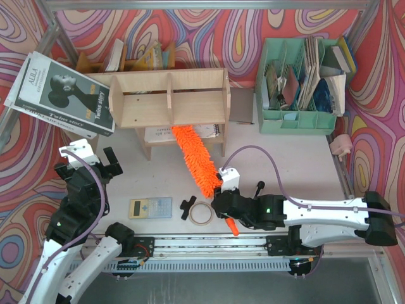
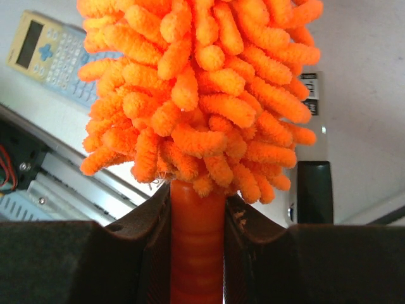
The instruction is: Dust the bookshelf with a duster
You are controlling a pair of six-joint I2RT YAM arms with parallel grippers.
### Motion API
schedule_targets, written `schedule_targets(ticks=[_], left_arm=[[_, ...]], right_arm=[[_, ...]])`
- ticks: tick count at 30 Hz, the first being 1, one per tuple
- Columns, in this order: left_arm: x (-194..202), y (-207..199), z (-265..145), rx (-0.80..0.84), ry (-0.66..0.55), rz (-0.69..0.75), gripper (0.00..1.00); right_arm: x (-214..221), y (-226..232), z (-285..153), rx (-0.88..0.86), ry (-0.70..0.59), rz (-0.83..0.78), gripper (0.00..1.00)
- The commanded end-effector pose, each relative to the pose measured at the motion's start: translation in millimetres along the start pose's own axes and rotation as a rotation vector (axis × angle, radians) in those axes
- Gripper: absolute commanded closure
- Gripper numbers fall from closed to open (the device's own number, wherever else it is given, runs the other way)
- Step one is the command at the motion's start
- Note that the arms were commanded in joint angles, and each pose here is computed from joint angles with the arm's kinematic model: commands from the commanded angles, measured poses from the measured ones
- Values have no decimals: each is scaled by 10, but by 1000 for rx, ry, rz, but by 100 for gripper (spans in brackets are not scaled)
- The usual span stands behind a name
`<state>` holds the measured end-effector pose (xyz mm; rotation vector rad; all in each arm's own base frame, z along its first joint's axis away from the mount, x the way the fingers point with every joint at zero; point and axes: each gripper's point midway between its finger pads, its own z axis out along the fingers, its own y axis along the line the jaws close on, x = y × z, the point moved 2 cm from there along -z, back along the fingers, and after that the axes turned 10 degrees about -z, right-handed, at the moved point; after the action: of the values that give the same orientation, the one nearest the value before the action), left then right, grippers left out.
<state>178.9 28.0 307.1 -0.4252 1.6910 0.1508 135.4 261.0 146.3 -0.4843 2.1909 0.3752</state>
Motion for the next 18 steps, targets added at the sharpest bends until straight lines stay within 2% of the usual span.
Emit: schedule_targets(ticks=[1,7,18], left_arm=[[-31,15,-13,-4,-7,-15,2],[-28,14,-10,-6,-6,-15,1],[-31,12,-6,-7,-7,-13,1]], right_arm=[[-318,309,-33,-141,-93,-21,100],[-274,310,13,-119,-57,-51,100],[-241,-267,-127,118,-61,86,100]])
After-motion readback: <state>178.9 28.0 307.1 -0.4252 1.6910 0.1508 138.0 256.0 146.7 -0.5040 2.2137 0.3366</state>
